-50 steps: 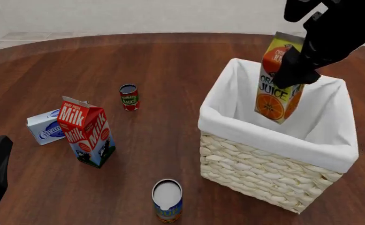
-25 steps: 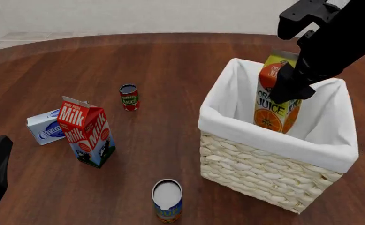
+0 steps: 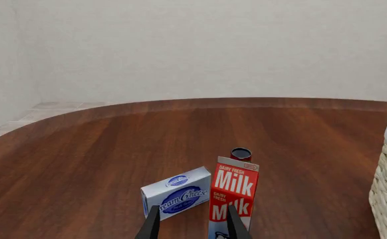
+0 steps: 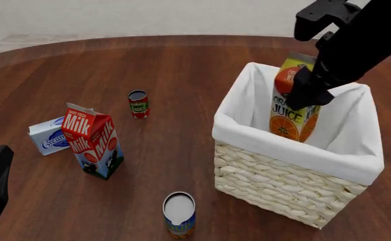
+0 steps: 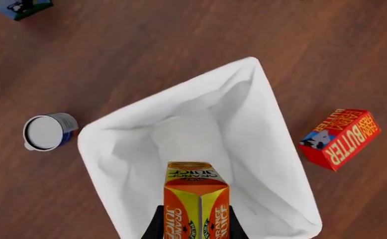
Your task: Pick up the orange juice, and put it in the basket.
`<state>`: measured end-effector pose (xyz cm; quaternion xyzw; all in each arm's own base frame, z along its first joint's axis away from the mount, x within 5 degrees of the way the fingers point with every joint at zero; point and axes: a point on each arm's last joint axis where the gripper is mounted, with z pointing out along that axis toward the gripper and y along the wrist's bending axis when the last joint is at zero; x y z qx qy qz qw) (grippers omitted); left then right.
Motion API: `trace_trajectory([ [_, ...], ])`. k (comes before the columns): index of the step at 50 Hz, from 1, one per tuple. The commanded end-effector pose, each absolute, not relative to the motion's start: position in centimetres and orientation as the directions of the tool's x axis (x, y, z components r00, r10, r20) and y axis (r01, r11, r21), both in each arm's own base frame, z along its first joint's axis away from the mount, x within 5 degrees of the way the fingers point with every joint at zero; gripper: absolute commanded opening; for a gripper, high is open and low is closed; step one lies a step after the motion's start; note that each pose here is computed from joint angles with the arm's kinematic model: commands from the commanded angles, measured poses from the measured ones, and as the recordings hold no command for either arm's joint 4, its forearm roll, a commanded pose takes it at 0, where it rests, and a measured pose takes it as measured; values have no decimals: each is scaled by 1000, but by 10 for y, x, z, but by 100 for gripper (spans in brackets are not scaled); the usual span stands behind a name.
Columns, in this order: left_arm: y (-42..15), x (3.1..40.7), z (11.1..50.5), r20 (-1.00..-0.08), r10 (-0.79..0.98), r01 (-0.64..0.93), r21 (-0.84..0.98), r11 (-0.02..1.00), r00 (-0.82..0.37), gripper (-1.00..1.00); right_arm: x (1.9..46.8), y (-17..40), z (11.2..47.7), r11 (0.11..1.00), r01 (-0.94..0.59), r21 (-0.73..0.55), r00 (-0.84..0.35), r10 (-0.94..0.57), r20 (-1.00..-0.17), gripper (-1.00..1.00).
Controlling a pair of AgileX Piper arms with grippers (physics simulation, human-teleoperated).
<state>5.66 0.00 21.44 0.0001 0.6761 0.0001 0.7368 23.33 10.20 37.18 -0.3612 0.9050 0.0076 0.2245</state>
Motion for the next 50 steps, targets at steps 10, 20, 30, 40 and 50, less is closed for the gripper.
trace_trajectory([
  [10,0,57,214,-996,0,0,0,1000,86,100,234,103,371,753,-643,-138,-654,-633,-414,100],
  [20,0,57,214,-996,0,0,0,1000,86,100,235,102,372,756,-640,-139,-656,-632,-414,100],
  [30,0,57,214,-996,0,0,0,1000,85,100,233,101,373,754,-642,-142,-652,-633,-417,100],
  [40,0,57,214,-996,0,0,0,1000,86,100,227,104,378,747,-649,-145,-635,-637,-437,100],
  [50,0,57,214,-996,0,0,0,1000,86,100,223,101,407,716,-667,-205,-552,-660,-510,100],
])
